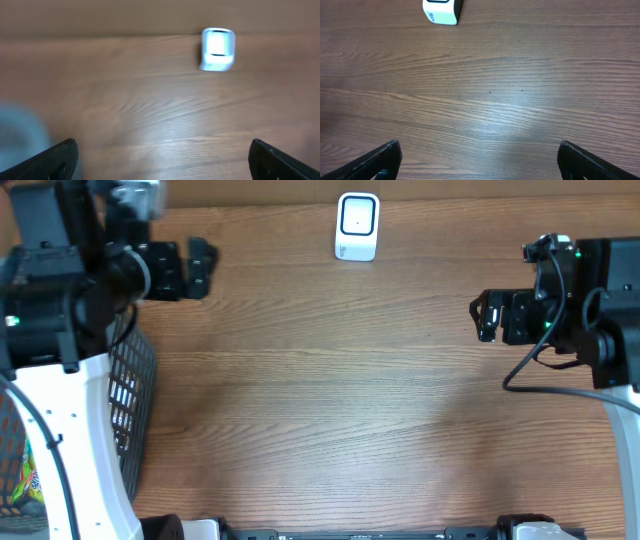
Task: Scan the item barcode
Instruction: 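Reach the left gripper into the basket and grasp the brown-white bread bag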
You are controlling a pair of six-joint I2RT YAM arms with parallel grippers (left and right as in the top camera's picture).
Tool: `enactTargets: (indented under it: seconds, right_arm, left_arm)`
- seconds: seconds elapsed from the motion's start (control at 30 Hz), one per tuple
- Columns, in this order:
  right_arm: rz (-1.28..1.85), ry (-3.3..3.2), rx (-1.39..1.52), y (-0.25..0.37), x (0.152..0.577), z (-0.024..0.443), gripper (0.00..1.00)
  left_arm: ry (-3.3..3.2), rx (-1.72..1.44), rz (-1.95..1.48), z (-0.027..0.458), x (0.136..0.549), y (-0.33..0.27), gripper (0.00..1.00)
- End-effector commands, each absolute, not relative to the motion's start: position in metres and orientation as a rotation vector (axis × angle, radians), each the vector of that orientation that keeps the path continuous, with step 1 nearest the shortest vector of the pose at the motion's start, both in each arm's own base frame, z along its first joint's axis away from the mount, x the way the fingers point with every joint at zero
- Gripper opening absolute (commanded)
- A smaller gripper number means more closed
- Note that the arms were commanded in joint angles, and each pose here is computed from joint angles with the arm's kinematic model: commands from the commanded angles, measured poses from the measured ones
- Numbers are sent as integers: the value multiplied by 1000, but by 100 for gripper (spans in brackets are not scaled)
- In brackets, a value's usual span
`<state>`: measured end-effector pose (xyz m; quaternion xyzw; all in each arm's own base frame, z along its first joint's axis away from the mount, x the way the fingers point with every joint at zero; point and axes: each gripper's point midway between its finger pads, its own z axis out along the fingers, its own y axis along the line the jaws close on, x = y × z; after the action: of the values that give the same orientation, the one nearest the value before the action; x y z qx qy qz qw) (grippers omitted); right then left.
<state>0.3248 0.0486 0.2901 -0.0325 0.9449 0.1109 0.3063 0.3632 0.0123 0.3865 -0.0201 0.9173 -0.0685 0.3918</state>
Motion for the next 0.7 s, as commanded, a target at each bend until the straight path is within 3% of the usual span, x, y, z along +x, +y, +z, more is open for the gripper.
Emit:
enactTargets:
  seconds: [0.0,0.1,0.2,0.27,0.67]
  right_arm:
    - [311,2463,-107,53,325,302,100]
    - [311,2462,-107,53,325,302,100]
    - [311,2462,-107,53,325,302,100]
    - [311,2464,-107,53,325,302,100]
    - [311,2482,-105,52,322,299,100]
  left_arm:
    - [2263,-792,64,381,324,117,96]
    - [2185,-1263,249,360,267,186,95]
    - [2190,-1405,244,335,254,204,96]
    - [2215,-1541,241,295,246,219,97]
    - [2344,-1608,113,117,265,232,100]
